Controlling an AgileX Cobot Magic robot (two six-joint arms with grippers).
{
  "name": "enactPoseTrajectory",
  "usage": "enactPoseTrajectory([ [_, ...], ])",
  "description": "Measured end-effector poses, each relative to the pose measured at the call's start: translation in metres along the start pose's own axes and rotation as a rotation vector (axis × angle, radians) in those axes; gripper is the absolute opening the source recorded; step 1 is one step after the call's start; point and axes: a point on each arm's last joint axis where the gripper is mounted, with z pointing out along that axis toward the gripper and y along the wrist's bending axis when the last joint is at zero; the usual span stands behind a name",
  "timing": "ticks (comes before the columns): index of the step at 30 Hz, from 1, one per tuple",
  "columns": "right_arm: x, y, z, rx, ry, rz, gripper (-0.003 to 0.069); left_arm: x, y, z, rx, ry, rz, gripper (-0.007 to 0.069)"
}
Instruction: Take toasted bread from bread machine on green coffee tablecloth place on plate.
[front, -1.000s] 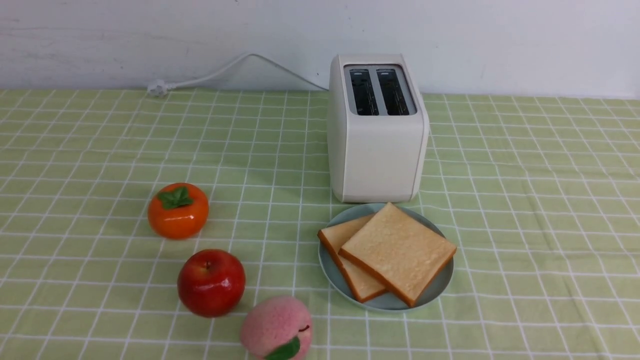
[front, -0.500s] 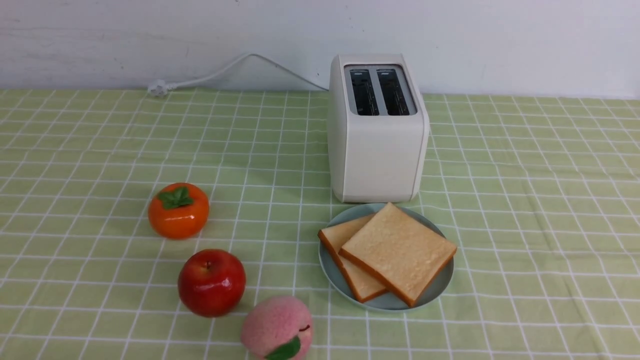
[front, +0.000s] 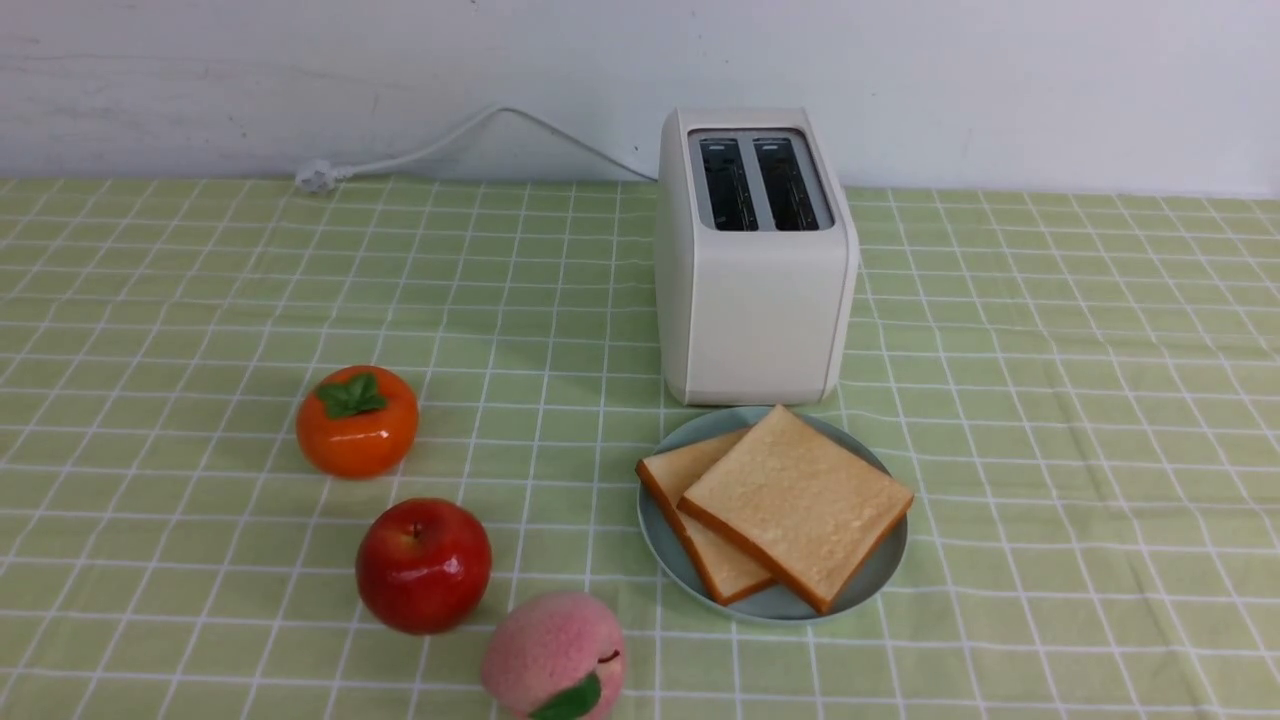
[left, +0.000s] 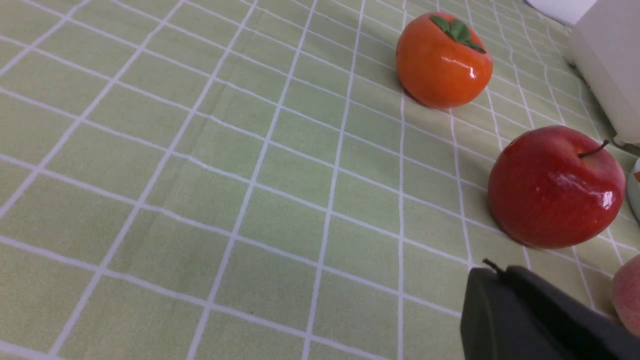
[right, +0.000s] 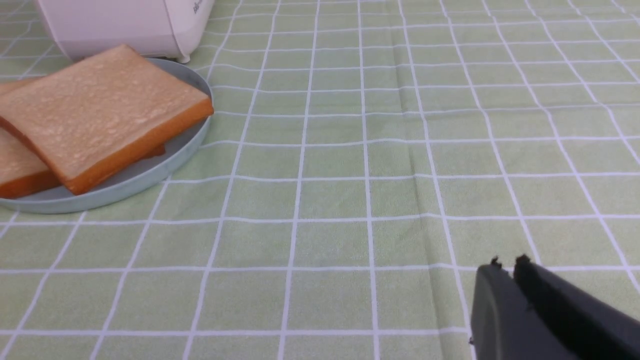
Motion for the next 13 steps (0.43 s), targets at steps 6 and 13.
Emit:
enactPoseTrajectory([
  [6, 0.0000, 0.0000, 0.0000, 0.000, 0.000, 0.000, 0.0055, 0.0000, 0.0000, 0.0000, 0.000, 0.000, 0.000, 0.0002],
  [13, 0.0000, 0.0000, 0.0000, 0.000, 0.000, 0.001, 0.0065, 0.0000, 0.0000, 0.0000, 0.000, 0.000, 0.000, 0.0005],
])
